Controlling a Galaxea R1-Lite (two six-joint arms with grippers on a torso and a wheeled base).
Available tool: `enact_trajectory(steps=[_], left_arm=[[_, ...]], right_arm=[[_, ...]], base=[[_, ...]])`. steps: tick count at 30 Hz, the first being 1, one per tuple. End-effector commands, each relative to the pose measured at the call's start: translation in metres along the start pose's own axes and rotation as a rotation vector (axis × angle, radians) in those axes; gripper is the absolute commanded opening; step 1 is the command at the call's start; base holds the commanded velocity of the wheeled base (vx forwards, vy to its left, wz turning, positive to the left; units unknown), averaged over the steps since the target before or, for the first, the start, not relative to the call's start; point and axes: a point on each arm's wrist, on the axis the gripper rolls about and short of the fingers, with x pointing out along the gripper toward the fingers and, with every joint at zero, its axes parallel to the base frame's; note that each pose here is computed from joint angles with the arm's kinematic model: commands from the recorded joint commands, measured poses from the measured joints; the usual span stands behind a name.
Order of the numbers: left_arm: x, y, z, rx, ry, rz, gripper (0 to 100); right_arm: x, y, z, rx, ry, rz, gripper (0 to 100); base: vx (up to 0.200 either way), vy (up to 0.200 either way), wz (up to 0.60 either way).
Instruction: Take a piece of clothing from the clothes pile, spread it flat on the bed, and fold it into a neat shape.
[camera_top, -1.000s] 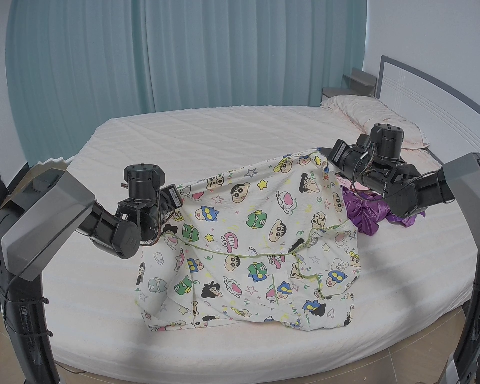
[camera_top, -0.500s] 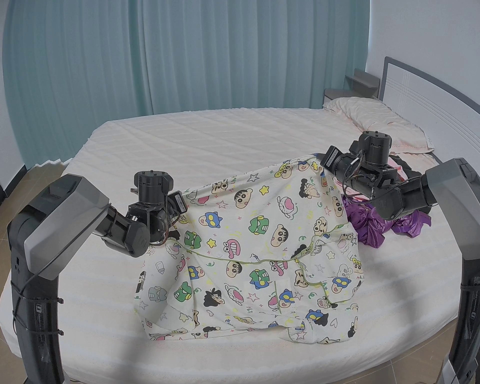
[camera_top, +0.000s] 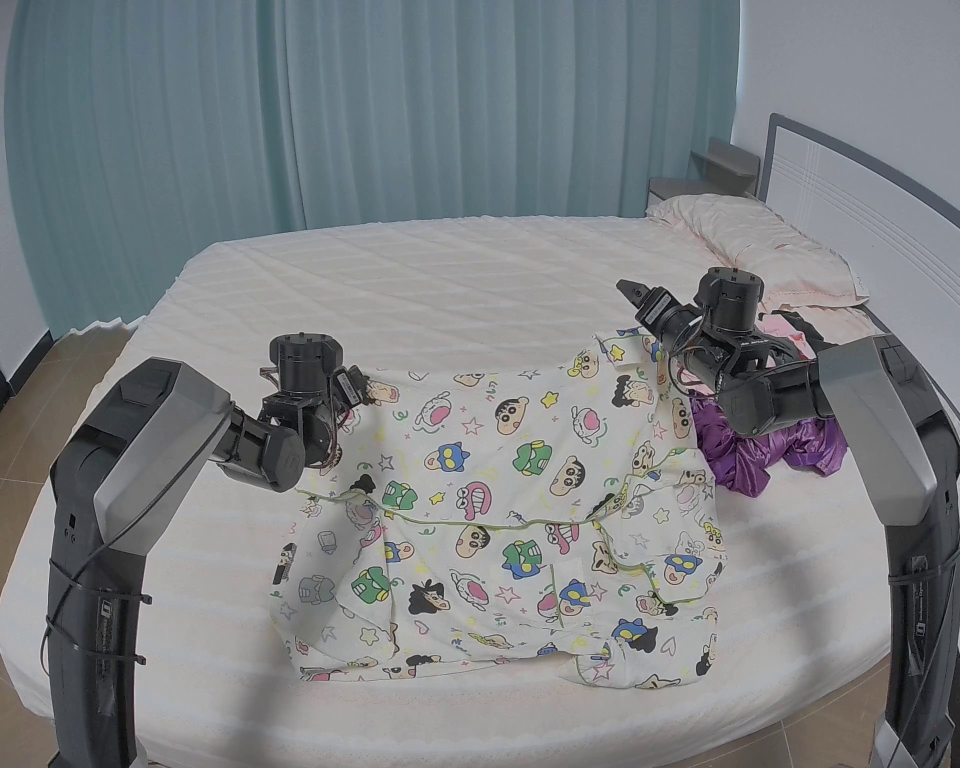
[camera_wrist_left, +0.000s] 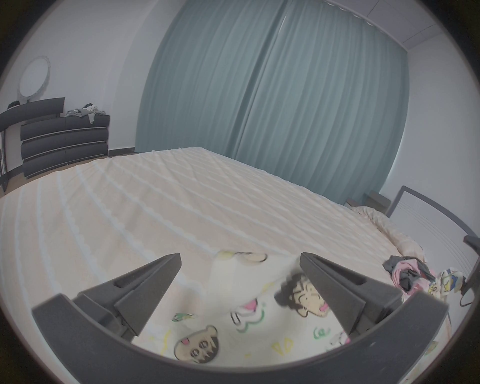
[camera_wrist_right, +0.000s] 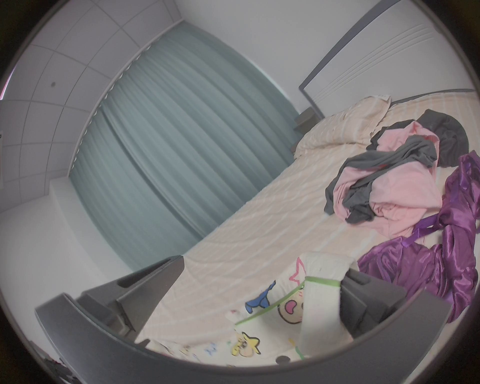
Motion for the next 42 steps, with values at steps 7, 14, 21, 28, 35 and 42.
enact_trajectory(steps=[7,14,21,28,35,42], left_arm=[[0.027,0.032,0.021,-0.023,-0.029,0.091,100],[0.015,0.036,0.017,-0.011,0.012,0.1,100],[-0.013,0.039,0.021,-0.021,0.061,0.086,100],[-0.058,0.047,0.033,-0.072,0.156,0.006,100],[-0.091,0.059,0.027,-0.124,0.179,-0.01,100],[-0.116,0.067,0.018,-0.11,0.239,-0.015,100]], right_arm=[[0.023,-0.021,-0.017,0.042,0.001,-0.069,100],[0.013,-0.04,-0.038,-0.014,0.122,-0.218,100],[-0.007,-0.042,-0.025,-0.086,0.201,-0.243,100],[-0.004,-0.038,0.009,0.228,0.081,-0.214,100],[0.0,-0.051,-0.008,0.337,0.18,-0.26,100],[-0.029,-0.054,-0.011,0.204,0.531,-0.447,100]], base=[[0.0,0.0,0.0],[0.0,0.0,0.0],[0.0,0.0,0.0],[0.0,0.0,0.0],[0.0,0.0,0.0],[0.0,0.0,0.0]])
